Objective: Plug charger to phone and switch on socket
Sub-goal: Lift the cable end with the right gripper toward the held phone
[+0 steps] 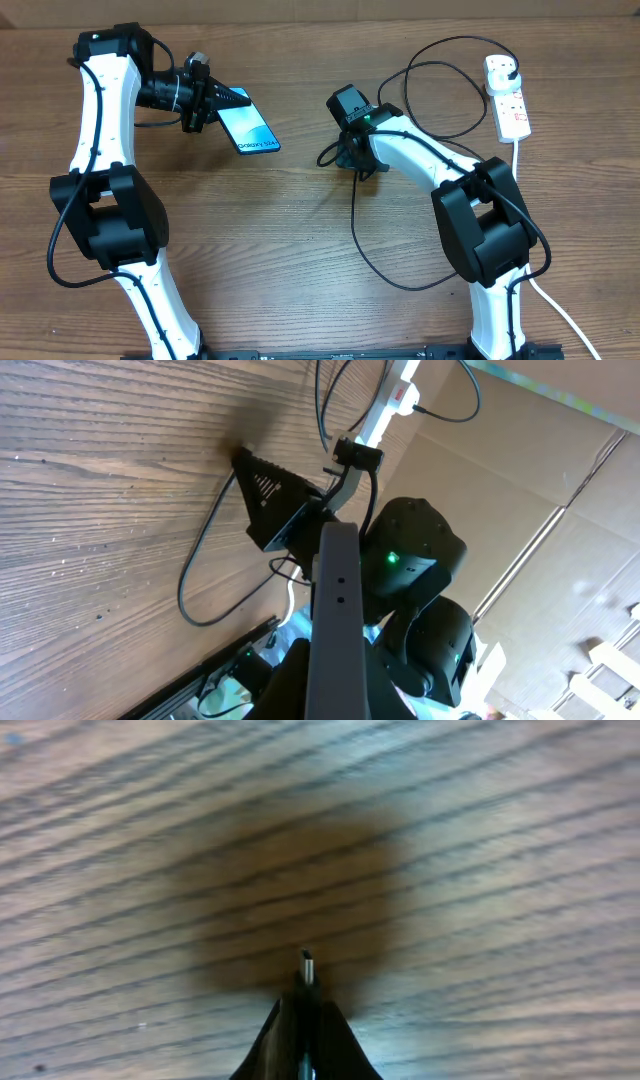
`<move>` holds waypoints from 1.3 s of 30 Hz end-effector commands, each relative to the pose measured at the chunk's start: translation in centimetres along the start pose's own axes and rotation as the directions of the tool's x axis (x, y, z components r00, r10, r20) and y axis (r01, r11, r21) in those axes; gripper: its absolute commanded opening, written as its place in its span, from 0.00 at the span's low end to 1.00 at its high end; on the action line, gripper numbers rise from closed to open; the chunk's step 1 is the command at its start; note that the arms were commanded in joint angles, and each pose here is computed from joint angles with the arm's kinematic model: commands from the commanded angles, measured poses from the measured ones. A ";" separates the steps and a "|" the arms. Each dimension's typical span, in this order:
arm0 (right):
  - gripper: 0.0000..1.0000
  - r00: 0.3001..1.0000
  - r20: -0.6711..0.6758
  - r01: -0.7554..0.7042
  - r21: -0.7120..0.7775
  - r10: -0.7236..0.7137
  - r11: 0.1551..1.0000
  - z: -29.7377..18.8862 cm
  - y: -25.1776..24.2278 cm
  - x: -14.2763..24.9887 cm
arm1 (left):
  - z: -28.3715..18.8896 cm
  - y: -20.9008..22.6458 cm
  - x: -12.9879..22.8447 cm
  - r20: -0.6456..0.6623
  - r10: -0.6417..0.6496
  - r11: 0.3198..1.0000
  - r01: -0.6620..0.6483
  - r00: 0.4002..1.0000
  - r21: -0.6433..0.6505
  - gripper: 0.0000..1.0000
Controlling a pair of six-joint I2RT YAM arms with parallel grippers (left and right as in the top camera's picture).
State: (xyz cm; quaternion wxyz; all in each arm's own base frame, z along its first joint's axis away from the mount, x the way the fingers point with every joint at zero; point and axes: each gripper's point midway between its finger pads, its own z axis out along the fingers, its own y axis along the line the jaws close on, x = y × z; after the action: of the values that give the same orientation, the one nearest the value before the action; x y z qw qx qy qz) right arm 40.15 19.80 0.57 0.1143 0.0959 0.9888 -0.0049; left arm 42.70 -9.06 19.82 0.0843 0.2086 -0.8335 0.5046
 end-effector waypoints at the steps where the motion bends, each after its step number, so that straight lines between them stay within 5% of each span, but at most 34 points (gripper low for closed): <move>1: 0.04 0.999 -0.008 -0.035 0.027 0.035 0.999 0.4 -0.6 0.3 | -0.2 -0.9 0.3 0.000 0.032 0.999 -0.032 0.999 0.025 0.04; 17: 0.17 0.981 -0.191 -0.033 0.002 0.033 0.999 3.4 -0.2 4.0 | -0.2 -0.8 0.2 0.004 0.036 0.999 -0.036 0.999 0.020 0.04; 24: 0.17 0.976 -0.216 -0.032 0.010 0.033 0.999 3.3 -0.5 4.6 | -0.2 -0.8 0.2 0.004 0.036 0.999 -0.036 0.999 0.020 0.04; 27: 0.04 0.976 -0.215 -0.040 0.010 0.041 0.999 3.3 -0.4 4.5 | -0.2 -0.8 0.2 0.004 0.036 0.999 -0.036 0.999 0.020 0.04; 30: 0.04 0.976 -0.215 -0.047 -0.003 0.045 0.999 3.3 -0.2 4.4 | -0.2 -0.8 0.2 0.004 0.036 0.999 -0.036 0.999 0.020 0.04; 39: 0.04 0.969 -0.152 0.123 -0.397 -0.197 0.909 -3.5 4.3 1.3 | -0.2 -0.8 0.1 0.006 0.040 0.999 -0.040 0.999 0.020 0.04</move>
State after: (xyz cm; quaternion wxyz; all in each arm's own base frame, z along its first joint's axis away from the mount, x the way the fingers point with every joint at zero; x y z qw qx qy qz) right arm 38.82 21.80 0.34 0.0312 0.0689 0.9924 0.0968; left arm 42.76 -8.98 19.66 0.0819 0.2076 -0.8363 0.5009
